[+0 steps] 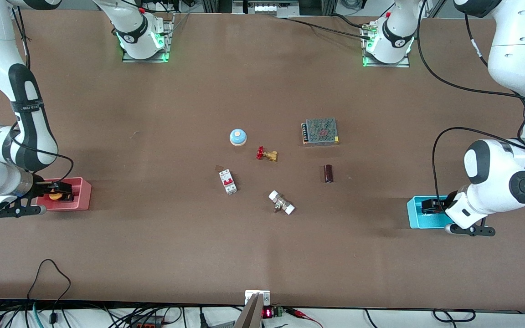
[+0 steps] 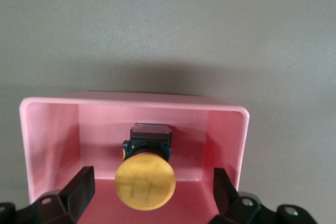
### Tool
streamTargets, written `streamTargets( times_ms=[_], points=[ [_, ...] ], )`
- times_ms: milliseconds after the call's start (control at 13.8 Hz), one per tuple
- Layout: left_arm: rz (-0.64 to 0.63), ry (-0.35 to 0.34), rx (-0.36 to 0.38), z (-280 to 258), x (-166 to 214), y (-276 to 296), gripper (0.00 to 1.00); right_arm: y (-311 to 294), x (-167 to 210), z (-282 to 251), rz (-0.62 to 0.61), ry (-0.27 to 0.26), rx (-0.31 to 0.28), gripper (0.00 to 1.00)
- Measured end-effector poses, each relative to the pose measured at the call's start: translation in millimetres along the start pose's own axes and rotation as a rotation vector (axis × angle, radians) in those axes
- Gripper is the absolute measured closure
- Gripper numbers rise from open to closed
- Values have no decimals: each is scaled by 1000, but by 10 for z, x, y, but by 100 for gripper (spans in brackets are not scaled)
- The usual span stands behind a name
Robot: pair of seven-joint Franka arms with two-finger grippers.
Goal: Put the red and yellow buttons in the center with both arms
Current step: 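Close the right gripper on the yellow button while the left gripper grasps the red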
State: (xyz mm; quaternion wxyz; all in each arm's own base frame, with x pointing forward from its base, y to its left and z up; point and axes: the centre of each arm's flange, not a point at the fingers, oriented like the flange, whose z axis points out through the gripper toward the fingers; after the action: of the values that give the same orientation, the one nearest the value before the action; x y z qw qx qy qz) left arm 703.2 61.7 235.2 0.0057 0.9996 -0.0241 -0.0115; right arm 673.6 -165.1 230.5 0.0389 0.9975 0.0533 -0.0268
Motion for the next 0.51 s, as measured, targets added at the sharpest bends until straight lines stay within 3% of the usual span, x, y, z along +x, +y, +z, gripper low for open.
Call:
streamTargets(
  times_ms=[507],
  points=[
    [-4,-10,0,69,-26,-23,30,0,31,73,-5,3,-2,4]
  ],
)
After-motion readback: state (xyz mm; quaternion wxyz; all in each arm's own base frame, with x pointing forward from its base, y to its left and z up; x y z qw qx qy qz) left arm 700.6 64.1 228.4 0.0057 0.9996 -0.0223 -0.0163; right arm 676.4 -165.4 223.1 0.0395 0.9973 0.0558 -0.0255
